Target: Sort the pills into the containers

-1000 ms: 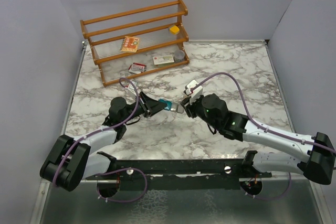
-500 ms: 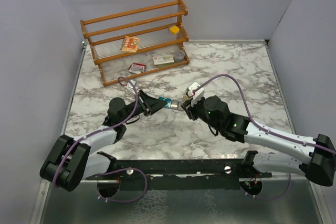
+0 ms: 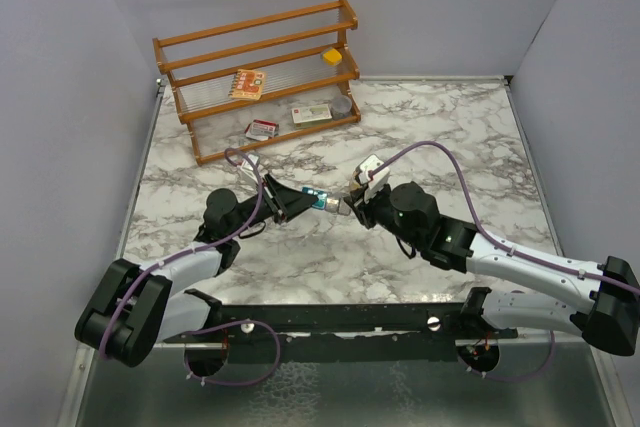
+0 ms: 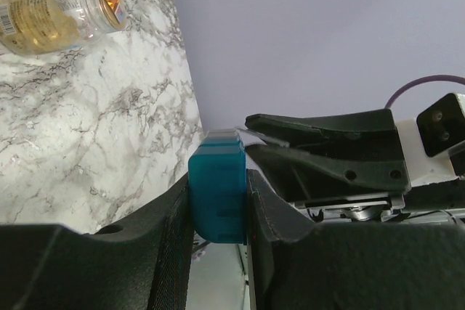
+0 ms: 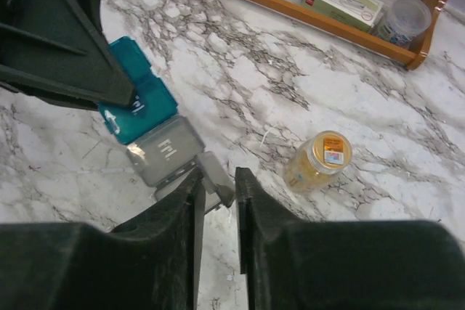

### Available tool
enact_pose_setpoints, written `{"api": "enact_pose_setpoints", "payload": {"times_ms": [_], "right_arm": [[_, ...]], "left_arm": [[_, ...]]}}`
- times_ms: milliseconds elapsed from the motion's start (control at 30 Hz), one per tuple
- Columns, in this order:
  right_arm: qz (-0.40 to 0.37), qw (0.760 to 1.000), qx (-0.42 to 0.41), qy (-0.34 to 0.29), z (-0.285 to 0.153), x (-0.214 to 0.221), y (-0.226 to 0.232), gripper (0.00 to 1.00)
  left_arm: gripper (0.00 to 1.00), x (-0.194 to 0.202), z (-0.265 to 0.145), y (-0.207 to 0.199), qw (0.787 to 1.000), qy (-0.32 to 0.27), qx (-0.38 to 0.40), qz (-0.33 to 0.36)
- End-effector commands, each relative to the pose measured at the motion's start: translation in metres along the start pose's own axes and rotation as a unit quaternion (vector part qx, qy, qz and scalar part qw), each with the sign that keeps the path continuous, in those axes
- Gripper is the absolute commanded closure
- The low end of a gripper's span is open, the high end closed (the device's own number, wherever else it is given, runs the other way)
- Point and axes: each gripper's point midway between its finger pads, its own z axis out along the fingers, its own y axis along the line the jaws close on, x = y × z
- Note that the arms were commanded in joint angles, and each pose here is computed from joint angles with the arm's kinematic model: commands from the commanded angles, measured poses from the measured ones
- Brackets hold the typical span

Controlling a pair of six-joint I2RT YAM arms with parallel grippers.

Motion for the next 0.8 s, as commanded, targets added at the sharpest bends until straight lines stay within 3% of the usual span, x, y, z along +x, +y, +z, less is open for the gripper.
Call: {"api": "enact_pose_setpoints", "payload": {"times_ms": [0, 33, 67, 300, 567, 767], "right_arm": [[0.002, 1.000, -0.010, -0.026, 0.001, -0.018, 0.003, 0.89], [0.003, 1.000, -0.009, -0.026, 0.000, -0.018, 0.003, 0.98], [0.005, 1.000, -0.008, -0.028, -0.001, -0.020, 0.002, 0.99], [0.027, 0.998, -0.044, -0.040, -0.010, -0.028, 0.014, 0.99], [0.048, 0.996, -0.062, -0.042, -0.014, -0.028, 0.021, 0.99], [0.052, 0.997, -0.049, -0.032, -0.013, -0.022, 0.017, 0.99]], "left_arm": [[0.89, 0.005, -0.005, -0.012, 1.000, 0.009, 0.026, 0.014], [0.89, 0.005, -0.005, -0.011, 1.000, 0.009, 0.025, 0.014], [0.89, 0.006, -0.005, -0.011, 0.999, 0.010, 0.026, 0.015], [0.75, 0.007, -0.008, -0.016, 0.999, 0.006, 0.041, 0.031], [0.33, 0.005, -0.008, -0.019, 0.998, 0.000, 0.046, 0.041], [0.15, 0.001, -0.011, -0.013, 0.998, -0.020, 0.039, 0.050]]}}
